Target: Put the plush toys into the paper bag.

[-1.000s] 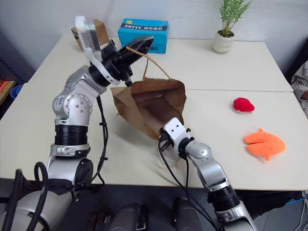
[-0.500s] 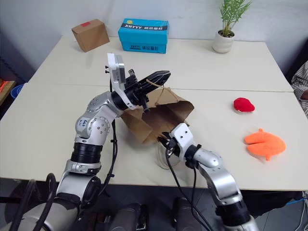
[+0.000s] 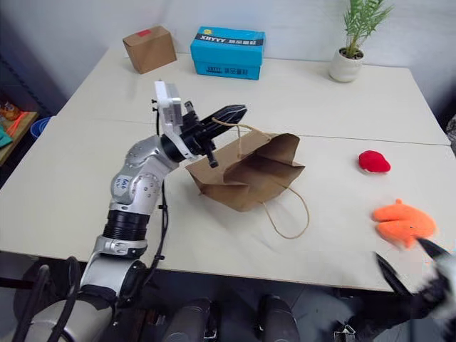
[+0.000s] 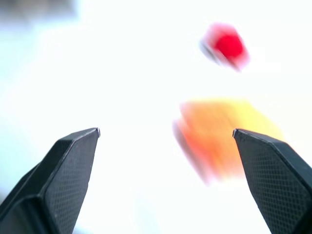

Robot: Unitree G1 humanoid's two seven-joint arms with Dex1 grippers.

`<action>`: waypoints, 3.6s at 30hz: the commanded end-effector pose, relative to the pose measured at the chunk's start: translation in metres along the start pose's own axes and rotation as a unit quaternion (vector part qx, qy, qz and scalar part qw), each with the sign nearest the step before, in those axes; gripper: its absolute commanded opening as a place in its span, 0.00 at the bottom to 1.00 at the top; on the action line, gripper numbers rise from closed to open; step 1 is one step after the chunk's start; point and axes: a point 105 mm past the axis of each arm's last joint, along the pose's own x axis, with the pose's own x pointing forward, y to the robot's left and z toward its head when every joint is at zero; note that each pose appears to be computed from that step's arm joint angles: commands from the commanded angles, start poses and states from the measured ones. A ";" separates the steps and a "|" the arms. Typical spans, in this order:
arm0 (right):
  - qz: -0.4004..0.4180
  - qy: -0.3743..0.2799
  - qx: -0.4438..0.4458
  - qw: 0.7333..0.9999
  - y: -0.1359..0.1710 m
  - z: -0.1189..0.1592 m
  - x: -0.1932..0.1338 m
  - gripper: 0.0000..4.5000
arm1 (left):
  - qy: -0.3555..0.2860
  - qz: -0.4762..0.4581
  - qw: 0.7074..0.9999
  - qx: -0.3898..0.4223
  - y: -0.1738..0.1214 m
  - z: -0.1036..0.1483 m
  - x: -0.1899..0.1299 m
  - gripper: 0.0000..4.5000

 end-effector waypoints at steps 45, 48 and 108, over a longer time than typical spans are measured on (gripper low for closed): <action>0.428 -0.106 -0.101 0.892 0.157 0.172 0.181 0.05 | 0.039 -0.141 0.989 -0.018 -0.025 0.016 0.008 0.00; 0.430 -0.088 -0.131 0.889 0.168 0.170 0.195 0.05 | 0.027 -0.165 0.985 -0.037 -0.034 0.022 0.012 0.00; -0.017 0.058 -0.011 0.998 -0.048 0.092 0.287 0.86 | 0.076 -0.118 0.990 0.022 -0.021 0.016 -0.008 0.00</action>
